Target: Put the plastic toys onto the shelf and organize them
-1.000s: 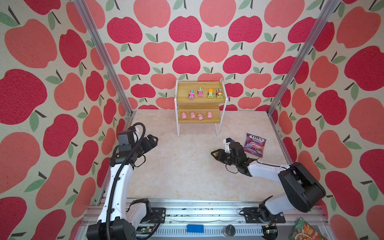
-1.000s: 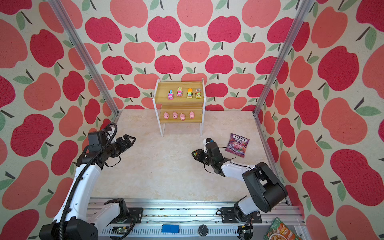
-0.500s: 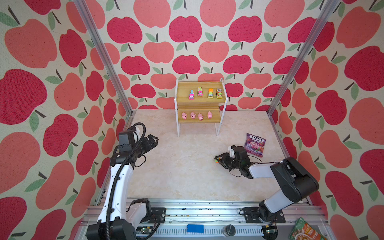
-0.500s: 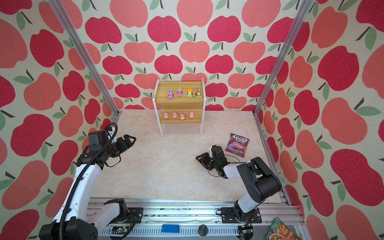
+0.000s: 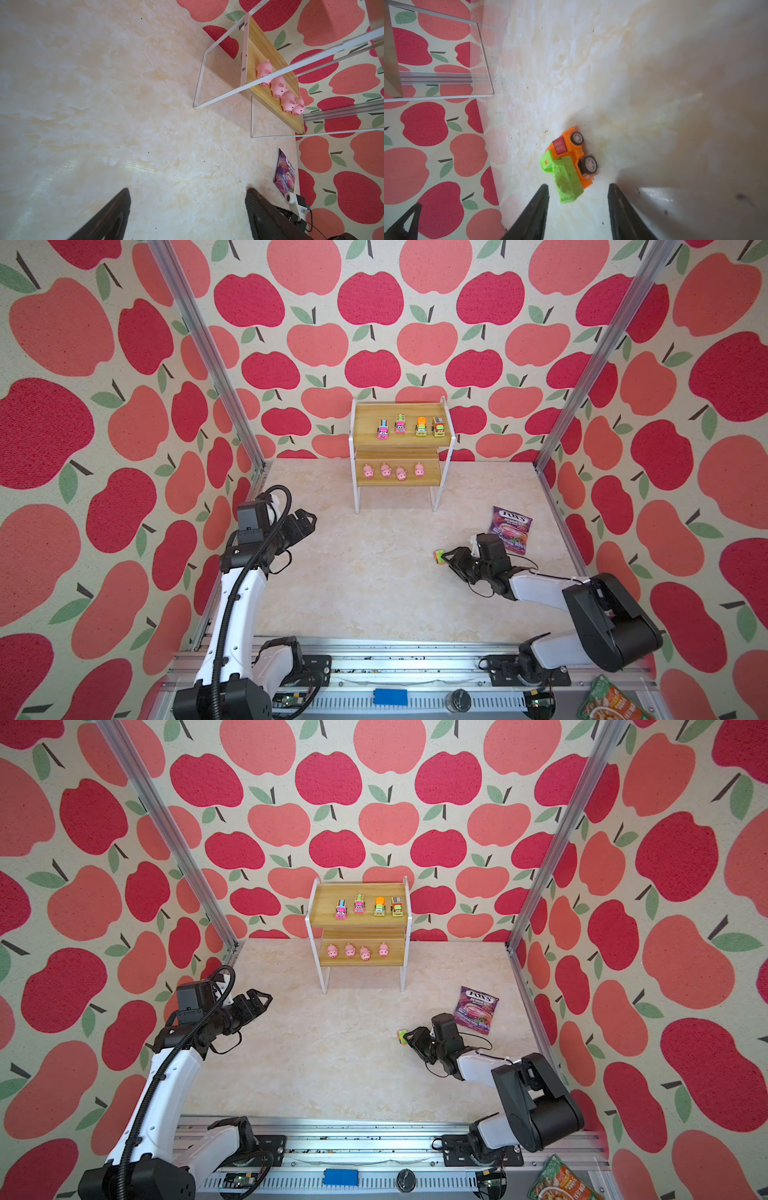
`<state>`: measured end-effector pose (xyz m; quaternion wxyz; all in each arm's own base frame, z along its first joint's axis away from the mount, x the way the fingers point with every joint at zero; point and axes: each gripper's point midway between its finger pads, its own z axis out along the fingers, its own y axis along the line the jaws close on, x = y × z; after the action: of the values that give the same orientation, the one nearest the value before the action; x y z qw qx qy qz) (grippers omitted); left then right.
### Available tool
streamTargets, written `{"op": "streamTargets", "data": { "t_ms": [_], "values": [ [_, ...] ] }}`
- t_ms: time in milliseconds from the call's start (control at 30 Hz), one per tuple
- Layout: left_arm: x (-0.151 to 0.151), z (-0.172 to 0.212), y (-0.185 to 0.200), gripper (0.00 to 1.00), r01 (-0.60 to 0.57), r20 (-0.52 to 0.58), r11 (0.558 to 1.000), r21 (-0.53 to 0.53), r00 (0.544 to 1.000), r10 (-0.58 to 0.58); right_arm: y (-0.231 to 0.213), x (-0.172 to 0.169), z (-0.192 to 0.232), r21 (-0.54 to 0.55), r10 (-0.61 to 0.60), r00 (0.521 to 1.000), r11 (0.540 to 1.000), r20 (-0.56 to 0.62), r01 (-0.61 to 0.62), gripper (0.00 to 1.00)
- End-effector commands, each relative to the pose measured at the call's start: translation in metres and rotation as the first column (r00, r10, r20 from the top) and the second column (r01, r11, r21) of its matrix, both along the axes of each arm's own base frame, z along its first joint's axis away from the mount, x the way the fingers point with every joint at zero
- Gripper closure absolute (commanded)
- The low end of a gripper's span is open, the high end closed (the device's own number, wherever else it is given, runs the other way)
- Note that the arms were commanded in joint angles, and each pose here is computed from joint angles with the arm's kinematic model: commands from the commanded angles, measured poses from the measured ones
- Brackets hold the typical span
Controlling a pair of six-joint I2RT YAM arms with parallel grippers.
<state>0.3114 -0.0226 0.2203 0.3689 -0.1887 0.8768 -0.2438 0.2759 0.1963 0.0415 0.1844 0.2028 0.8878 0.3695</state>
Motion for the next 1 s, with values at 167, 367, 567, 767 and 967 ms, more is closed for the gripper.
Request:
{"op": "streamTargets", "data": {
  "t_ms": [167,367,567,767,967],
  "values": [
    [0.0,-0.003,-0.003,0.11,0.009,-0.002,1.0,0.009,1.0,-0.009,-0.027,0.0,0.025,-0.349,0.177,0.976,0.929,0.13,-0.122,0.36],
    [-0.001,-0.006,-0.01,0.11,0.036,-0.018,0.999,0.031,0.999,-0.036,-0.004,0.004,0.039,-0.588,0.448,0.88,0.759,0.161,-0.279,0.26],
    [-0.002,-0.007,-0.013,0.11,0.048,-0.019,0.997,0.055,0.999,-0.047,0.011,0.011,0.025,-0.706,0.565,0.824,0.6,0.04,-0.377,0.28],
    [-0.002,-0.007,-0.014,0.11,0.053,-0.019,0.997,0.054,0.998,-0.052,0.018,0.011,0.005,-0.727,0.587,0.809,0.542,-0.033,-0.423,0.32],
    [-0.003,-0.006,-0.014,0.11,0.054,-0.015,0.997,0.056,0.998,-0.053,0.022,0.016,-0.009,-0.727,0.585,0.809,0.532,-0.056,-0.434,0.43]
  ]
}}
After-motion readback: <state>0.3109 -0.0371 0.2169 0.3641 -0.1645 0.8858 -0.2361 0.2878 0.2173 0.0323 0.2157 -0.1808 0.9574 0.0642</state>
